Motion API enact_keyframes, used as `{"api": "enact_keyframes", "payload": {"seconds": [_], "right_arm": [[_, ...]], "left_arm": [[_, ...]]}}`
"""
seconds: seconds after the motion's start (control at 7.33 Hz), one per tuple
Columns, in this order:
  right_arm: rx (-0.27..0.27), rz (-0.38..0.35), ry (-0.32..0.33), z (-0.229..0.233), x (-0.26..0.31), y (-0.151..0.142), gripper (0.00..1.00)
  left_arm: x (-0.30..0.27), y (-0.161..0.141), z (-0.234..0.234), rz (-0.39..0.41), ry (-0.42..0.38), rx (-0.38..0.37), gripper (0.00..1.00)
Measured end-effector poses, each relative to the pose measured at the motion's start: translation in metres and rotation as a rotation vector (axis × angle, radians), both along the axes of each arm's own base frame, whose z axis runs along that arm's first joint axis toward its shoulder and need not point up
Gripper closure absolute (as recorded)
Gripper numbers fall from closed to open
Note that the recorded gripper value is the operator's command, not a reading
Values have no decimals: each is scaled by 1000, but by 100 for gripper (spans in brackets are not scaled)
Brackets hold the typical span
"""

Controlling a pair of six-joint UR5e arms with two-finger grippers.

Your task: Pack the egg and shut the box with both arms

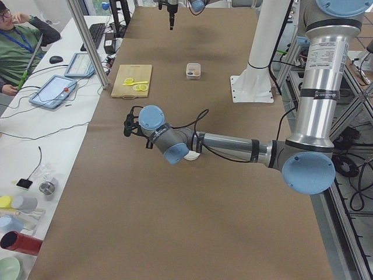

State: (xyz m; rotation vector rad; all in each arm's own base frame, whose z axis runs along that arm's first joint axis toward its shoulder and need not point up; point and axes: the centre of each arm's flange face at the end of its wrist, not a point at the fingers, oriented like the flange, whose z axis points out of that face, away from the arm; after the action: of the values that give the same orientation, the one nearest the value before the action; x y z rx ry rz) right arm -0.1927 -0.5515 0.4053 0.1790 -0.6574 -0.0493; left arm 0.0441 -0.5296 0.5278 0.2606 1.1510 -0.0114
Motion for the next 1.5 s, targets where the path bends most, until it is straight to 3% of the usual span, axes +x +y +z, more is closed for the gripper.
{"api": "enact_keyframes", "payload": {"seconds": [0.27, 0.55, 0.95, 1.5], "right_arm": [[3, -49, 15, 41, 55, -28, 1], [-14, -74, 22, 81, 104, -43, 1], [-67, -82, -13, 131, 154, -42, 0], [-112, -92, -16, 179, 176, -11, 0]], "left_arm": [[-29, -2, 42, 10, -180, 10, 2], [-65, 1, 75, 62, -325, -44, 2], [-100, 16, 98, 147, -375, -101, 2], [-112, 26, 111, 144, -354, -160, 2]]}}
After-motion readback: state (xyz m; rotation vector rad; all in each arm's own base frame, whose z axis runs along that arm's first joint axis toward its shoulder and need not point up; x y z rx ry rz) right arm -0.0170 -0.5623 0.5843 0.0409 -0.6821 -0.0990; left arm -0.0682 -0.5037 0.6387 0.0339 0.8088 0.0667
